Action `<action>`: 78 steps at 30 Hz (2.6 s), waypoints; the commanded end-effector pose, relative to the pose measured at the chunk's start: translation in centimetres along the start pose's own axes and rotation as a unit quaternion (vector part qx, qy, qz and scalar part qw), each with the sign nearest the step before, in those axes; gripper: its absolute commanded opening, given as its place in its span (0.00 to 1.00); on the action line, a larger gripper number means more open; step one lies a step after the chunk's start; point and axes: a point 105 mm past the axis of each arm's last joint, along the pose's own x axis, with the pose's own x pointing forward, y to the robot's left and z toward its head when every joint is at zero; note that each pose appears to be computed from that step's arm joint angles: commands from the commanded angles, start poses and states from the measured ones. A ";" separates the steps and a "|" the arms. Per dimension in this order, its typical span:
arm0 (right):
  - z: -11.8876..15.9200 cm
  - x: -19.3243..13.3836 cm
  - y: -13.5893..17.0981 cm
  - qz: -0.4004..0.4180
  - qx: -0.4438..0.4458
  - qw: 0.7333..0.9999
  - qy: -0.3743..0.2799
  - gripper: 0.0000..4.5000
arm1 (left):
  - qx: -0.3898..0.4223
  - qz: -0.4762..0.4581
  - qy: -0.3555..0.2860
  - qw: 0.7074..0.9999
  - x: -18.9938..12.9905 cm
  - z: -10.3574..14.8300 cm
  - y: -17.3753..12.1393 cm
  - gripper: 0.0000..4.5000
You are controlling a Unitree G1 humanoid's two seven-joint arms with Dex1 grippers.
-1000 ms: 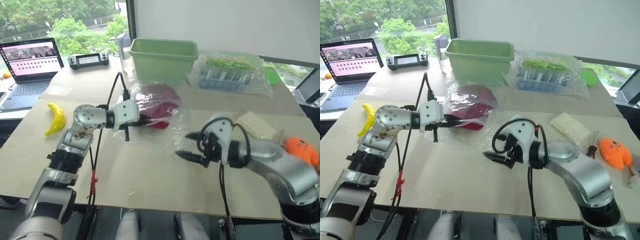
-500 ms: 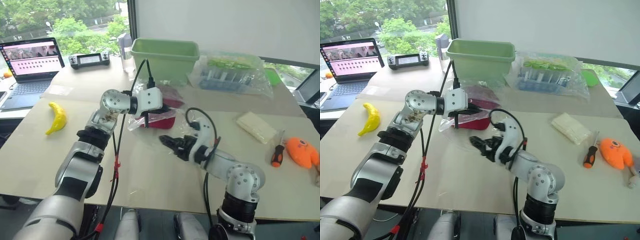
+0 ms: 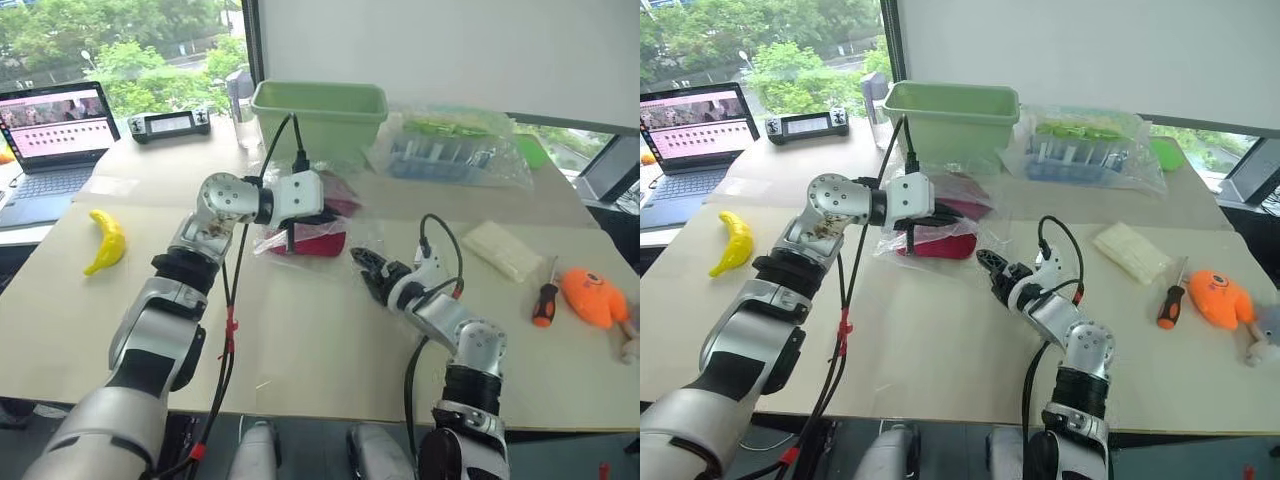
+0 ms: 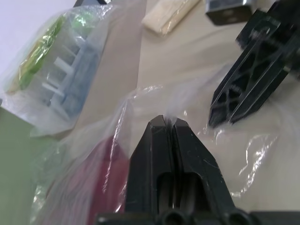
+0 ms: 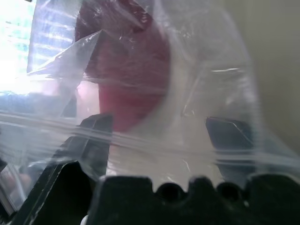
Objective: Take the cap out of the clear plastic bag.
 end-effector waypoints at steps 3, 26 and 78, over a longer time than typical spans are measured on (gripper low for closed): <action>3.5 0.0 3.1 0.019 -0.061 0.997 -0.052 0.87 | 0.004 0.005 -0.050 0.999 1.8 3.4 0.4 0.02; -0.7 -2.0 4.5 0.043 -0.069 0.997 0.014 0.87 | -0.055 0.011 -0.054 0.997 3.7 4.4 -0.5 0.02; -2.7 -8.1 3.1 0.060 -0.166 0.975 0.138 0.01 | -0.076 0.040 -0.050 0.995 3.8 3.5 -2.8 0.00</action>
